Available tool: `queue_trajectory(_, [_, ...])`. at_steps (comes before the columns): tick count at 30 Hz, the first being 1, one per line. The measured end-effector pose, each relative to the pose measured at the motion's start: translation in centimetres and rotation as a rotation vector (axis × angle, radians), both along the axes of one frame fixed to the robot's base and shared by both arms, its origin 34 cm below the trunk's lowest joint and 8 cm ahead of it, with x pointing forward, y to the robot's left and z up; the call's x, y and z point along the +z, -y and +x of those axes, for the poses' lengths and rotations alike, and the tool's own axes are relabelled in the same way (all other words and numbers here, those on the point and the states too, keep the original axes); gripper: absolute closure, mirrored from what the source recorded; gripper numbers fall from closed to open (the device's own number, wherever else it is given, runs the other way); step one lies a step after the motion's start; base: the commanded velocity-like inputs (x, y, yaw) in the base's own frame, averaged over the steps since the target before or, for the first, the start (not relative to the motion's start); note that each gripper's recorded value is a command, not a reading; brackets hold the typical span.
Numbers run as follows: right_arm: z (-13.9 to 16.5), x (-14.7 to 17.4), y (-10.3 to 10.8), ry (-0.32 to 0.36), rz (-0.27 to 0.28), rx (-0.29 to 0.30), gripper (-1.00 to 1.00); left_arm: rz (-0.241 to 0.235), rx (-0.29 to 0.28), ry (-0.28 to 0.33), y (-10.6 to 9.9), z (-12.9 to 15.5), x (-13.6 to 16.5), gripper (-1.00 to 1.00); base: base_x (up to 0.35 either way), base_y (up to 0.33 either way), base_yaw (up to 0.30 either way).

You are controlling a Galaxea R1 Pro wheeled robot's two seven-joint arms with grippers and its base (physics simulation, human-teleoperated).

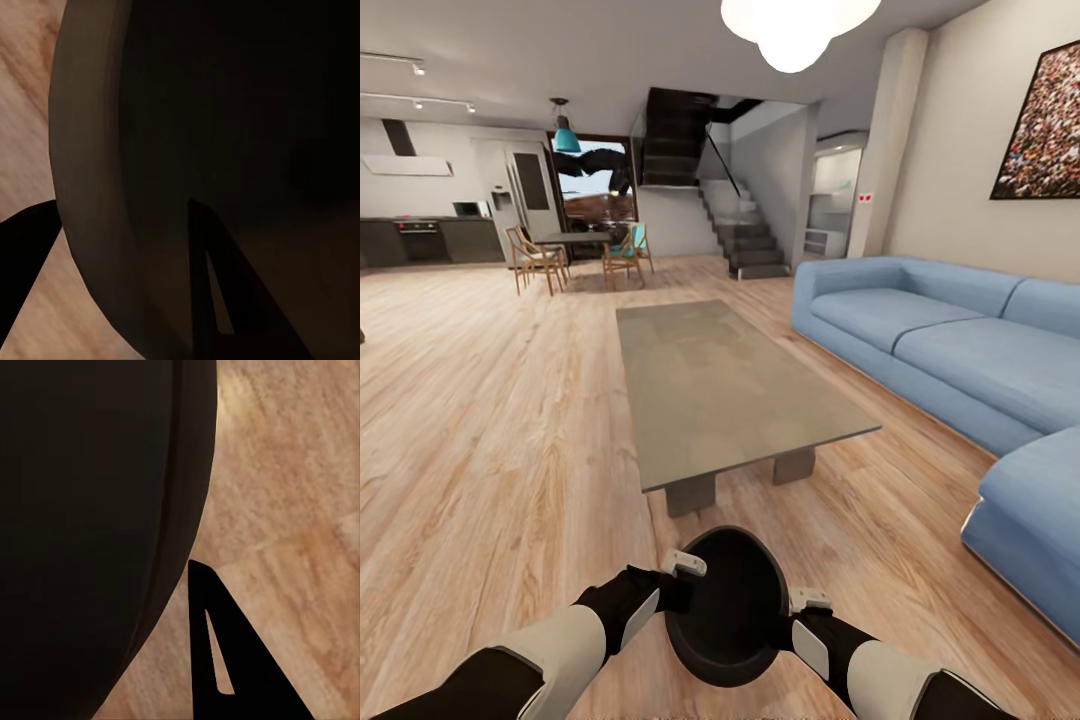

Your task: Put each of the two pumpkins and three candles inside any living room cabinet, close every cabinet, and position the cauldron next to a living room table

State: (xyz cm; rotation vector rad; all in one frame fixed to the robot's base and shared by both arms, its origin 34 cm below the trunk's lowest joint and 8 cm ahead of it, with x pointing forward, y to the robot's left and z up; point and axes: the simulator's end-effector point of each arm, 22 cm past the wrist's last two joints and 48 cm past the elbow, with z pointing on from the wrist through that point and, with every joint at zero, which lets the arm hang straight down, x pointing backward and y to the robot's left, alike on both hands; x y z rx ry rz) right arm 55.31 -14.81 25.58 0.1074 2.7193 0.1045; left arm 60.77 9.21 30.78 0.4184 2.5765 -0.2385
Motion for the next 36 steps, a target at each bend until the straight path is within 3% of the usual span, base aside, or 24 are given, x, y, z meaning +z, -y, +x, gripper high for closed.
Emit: queue_trajectory(36, [-1.5,-2.6,0.0,-0.057,0.000,0.000,1.00,0.000,0.000,-0.058,0.0,-1.3,-3.0,1.00,0.000,0.000,0.000])
